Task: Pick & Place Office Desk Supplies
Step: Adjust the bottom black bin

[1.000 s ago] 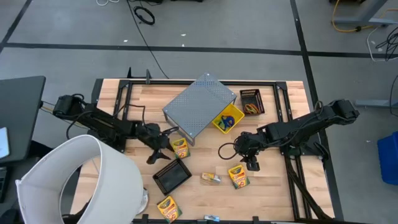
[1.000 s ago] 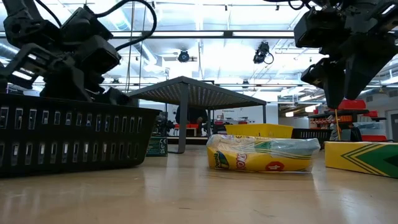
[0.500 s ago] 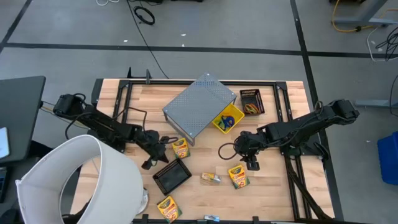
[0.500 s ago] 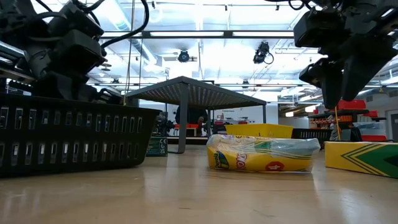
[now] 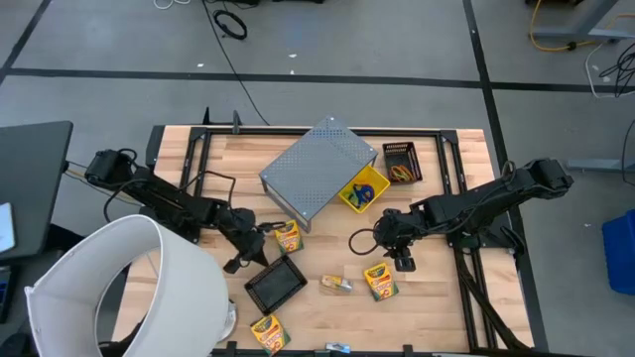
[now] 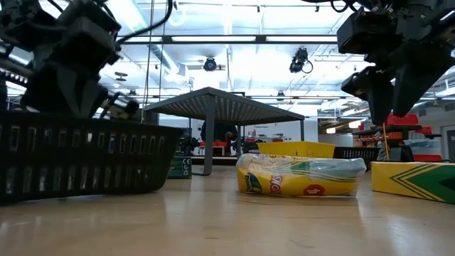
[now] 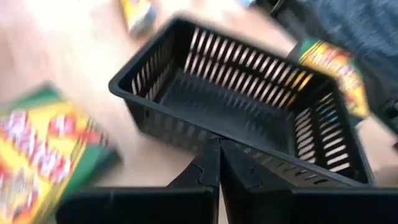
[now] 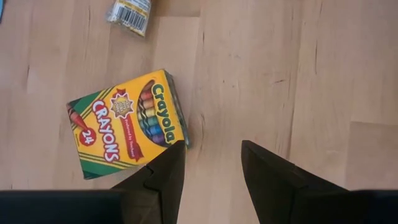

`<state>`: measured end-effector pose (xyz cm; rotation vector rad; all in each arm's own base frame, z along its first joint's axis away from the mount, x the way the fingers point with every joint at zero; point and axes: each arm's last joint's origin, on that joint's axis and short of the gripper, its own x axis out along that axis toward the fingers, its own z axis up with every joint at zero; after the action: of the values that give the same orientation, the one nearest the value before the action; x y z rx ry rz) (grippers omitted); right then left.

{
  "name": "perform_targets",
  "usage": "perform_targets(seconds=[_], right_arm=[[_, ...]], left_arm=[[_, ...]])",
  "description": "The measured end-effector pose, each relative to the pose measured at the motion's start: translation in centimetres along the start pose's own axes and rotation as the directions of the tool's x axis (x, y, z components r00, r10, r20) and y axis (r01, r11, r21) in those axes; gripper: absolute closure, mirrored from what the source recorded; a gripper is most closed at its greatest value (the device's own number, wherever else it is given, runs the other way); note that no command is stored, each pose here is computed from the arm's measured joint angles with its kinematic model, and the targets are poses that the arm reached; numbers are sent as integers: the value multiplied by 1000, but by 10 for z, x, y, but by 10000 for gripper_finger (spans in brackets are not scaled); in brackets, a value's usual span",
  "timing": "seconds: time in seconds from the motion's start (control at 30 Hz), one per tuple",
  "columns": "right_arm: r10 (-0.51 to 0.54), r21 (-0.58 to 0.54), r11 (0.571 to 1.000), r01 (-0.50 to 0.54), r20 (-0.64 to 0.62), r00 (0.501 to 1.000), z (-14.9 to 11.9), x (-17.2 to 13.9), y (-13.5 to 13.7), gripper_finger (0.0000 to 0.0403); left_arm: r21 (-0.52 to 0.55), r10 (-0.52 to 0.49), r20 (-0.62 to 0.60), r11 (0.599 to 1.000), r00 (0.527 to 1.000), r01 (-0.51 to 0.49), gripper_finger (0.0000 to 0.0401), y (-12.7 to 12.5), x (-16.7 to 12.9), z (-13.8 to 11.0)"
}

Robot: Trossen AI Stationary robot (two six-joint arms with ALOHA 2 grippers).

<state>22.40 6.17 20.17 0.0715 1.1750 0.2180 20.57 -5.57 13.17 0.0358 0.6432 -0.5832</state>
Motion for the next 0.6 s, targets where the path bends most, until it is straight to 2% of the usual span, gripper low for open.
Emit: perform_targets(seconds=[0.1,0.2,0.43,0.6], right_arm=[[0,13,1000,0,0,1000,0,0,0,238],[0,14,1000,0,-5,1000,0,0,0,238],[-4,18,1000,4,-21,1000,-2,0,0,238],[-4,22,1000,4,-22,1000,-2,0,0,238]], left_arm=[[-50,34,-89,998,995,-38,399,1,0,-9],[-106,13,-154,994,988,-30,399,-1,-1,-15],[-223,-163,-157,967,974,126,400,-7,-2,-18],[-251,-251,-149,945,956,209,400,-15,0,-17]])
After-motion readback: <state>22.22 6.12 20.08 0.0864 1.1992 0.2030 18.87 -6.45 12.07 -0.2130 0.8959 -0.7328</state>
